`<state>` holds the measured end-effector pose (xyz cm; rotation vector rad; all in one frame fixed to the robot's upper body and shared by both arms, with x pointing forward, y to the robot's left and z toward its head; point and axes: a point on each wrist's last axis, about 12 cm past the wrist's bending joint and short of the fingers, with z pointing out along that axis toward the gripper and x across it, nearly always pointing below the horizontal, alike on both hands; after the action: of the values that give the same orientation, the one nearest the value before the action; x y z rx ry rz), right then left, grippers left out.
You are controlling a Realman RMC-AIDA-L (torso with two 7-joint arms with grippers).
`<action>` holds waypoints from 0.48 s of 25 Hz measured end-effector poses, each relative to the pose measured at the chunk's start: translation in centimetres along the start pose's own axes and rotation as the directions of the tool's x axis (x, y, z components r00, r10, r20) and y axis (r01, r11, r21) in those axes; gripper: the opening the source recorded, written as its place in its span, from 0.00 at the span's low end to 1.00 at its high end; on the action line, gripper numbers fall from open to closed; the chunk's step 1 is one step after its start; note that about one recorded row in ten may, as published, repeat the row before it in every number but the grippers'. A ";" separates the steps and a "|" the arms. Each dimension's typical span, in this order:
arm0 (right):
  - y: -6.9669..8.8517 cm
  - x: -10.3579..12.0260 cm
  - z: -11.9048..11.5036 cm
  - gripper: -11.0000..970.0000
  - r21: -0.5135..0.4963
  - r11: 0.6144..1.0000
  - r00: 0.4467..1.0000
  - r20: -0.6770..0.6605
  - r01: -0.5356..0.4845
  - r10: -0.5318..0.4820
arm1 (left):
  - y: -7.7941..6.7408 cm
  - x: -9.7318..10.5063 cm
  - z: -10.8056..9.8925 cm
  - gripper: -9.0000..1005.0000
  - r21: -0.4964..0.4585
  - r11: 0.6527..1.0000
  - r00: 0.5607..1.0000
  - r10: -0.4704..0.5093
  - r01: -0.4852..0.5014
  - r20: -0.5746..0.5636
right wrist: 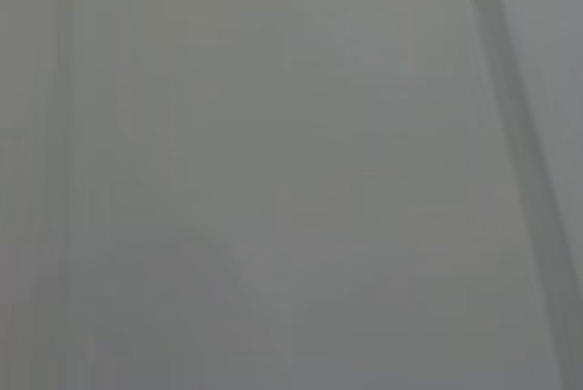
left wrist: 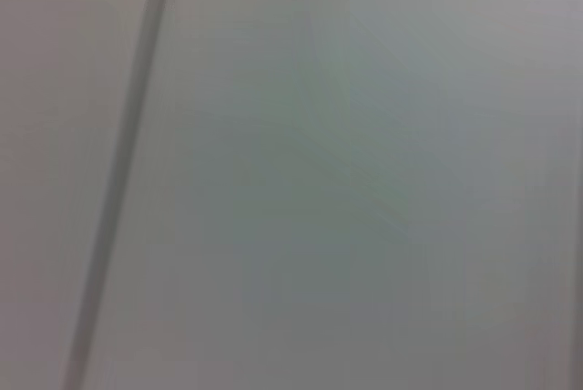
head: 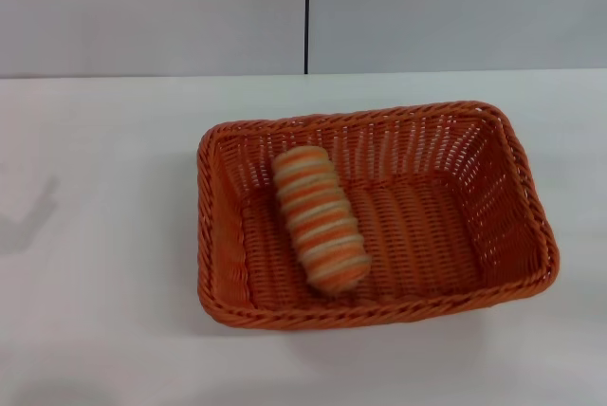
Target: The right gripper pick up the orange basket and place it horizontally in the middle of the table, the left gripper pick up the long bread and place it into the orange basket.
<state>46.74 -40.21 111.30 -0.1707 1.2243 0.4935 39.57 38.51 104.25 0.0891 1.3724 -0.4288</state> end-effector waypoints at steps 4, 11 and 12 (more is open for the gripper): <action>-0.6 1.7 -1.9 0.64 0.210 0.976 0.996 0.060 0.058 -0.072 | 0.5 -0.2 -1.4 0.85 -0.101 0.995 0.999 0.007 -0.003 0.035; 0.0 3.7 -2.9 0.64 0.377 0.920 0.984 0.088 0.109 -0.152 | 0.1 0.3 -1.2 0.85 -0.150 0.988 0.997 0.044 -0.033 0.067; 0.1 3.9 -2.9 0.64 0.394 0.913 0.983 0.093 0.107 -0.156 | 0.1 0.3 -1.2 0.85 -0.156 0.987 0.996 0.046 -0.034 0.072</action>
<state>45.20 -40.16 106.68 0.1138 1.1571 0.1340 38.55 38.94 103.69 -0.0265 1.3228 -0.2879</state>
